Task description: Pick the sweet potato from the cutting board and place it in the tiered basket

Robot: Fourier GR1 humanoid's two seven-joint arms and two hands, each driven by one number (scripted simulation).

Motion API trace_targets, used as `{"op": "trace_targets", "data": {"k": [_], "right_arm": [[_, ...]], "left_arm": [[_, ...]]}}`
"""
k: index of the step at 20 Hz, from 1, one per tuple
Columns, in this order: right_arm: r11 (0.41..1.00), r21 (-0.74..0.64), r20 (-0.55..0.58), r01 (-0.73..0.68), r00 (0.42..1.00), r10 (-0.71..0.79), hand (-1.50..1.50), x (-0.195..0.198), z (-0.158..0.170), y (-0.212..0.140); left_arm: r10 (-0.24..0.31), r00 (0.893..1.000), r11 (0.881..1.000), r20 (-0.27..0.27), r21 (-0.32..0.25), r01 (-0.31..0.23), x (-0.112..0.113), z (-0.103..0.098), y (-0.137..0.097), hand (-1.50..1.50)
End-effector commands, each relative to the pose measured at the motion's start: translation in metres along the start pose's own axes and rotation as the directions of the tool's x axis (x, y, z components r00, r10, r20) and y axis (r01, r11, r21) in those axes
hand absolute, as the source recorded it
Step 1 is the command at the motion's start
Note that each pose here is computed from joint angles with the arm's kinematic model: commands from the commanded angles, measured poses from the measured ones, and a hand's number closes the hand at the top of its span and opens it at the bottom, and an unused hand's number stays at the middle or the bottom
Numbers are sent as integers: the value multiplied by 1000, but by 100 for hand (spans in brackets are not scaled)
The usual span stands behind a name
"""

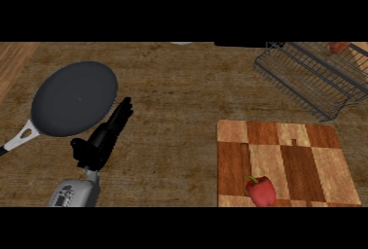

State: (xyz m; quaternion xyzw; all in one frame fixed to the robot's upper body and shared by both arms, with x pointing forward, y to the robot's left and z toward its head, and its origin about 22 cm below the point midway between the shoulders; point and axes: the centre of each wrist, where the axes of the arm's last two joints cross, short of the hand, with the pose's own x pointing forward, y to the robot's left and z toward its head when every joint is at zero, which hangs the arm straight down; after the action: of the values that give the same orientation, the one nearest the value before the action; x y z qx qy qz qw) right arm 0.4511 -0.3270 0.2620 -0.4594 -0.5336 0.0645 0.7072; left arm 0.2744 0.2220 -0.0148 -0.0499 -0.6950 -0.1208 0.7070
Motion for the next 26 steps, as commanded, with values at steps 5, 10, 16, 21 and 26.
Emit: {"op": "trace_targets", "data": {"k": [5, 10, 16, 21, 26], "right_arm": [[985, 75, -41, 156, 987, -153, 150, 5, -6, 18], [917, 177, -285, 357, 910, -300, 150, 4, -5, 35], [856, 124, -271, 501, 847, -456, -150, 2, -8, 25], [879, -97, -210, 467, 853, -477, -150, 1, -9, 16], [816, -432, -132, 384, 868, -478, -150, -19, -22, -43]], "left_arm": [[-11, 1000, 1000, 10, 2, 11, 17, 1, 2, 0], [-8, 1000, 1000, -6, 10, 8, -5, 7, 14, 0], [-8, 1000, 999, -8, 31, 9, -15, 6, 6, 0], [17, 1000, 999, -10, 37, -17, -8, 5, 8, 0], [-3, 1000, 999, -6, 33, 3, -14, 13, 0, 0]]}}
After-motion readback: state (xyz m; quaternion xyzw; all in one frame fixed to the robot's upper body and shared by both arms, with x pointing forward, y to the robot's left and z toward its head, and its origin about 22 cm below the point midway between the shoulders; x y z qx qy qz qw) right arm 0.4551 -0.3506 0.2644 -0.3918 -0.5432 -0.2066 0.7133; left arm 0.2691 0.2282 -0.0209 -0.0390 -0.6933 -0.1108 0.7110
